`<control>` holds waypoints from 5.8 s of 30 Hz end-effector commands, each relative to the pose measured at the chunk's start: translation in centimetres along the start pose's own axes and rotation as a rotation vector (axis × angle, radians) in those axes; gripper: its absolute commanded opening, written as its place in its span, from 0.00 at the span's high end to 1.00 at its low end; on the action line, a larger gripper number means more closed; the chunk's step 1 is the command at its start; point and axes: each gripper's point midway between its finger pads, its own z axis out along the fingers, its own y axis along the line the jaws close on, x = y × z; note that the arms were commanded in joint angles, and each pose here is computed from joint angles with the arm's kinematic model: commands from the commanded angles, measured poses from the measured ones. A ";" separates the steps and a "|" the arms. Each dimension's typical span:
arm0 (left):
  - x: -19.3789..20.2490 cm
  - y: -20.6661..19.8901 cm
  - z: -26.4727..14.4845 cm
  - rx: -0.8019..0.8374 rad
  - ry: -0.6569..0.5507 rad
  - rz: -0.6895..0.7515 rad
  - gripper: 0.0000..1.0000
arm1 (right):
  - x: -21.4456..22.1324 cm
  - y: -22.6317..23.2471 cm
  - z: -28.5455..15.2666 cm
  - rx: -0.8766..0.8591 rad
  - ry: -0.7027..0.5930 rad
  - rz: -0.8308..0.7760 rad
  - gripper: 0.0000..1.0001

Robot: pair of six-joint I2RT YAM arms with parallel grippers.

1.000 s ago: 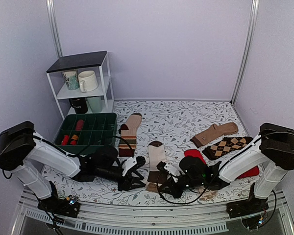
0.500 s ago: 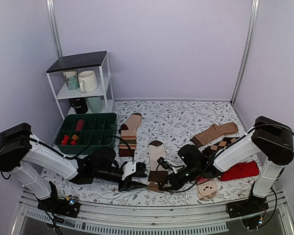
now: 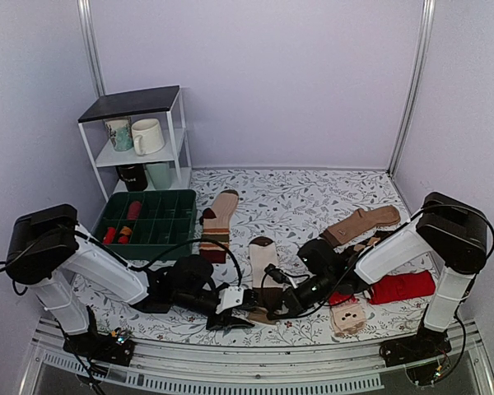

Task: Roll the socks
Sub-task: Roll a pair of socks at the center of the board.

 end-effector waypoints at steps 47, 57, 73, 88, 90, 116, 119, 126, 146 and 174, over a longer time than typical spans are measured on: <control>-1.5 -2.4 -0.8 0.088 -0.089 -0.040 0.74 | 6.9 -5.7 0.6 0.157 0.177 0.233 1.00; -0.4 -1.3 0.6 0.055 -0.045 -0.030 0.61 | 6.9 -5.7 0.6 0.152 0.179 0.235 1.00; 2.3 -0.4 2.2 0.014 0.043 -0.067 0.60 | 7.2 -5.7 0.7 0.142 0.183 0.241 1.00; 1.7 1.0 0.6 -0.104 0.002 -0.031 0.58 | 7.5 -5.6 0.7 0.133 0.193 0.252 1.00; 1.9 0.9 0.8 -0.097 0.006 -0.036 0.58 | 7.5 -5.6 0.7 0.132 0.193 0.251 1.00; 4.6 0.4 3.1 -0.042 0.138 -0.103 0.94 | 7.8 -5.3 0.6 0.120 0.206 0.259 1.00; 4.7 -0.2 2.9 -0.011 0.151 -0.123 1.00 | 7.5 -5.3 0.6 0.123 0.199 0.254 0.94; 5.1 -1.2 1.7 0.033 0.172 -0.265 1.00 | 3.0 -4.2 -1.4 0.189 0.022 0.118 0.64; 8.3 -1.4 0.9 0.143 0.258 -0.617 1.00 | -0.3 6.6 -5.3 0.234 -0.425 -0.839 0.48; 8.5 -1.1 1.0 0.145 0.266 -0.616 1.00 | 1.8 2.4 0.8 0.283 -0.181 -0.845 0.51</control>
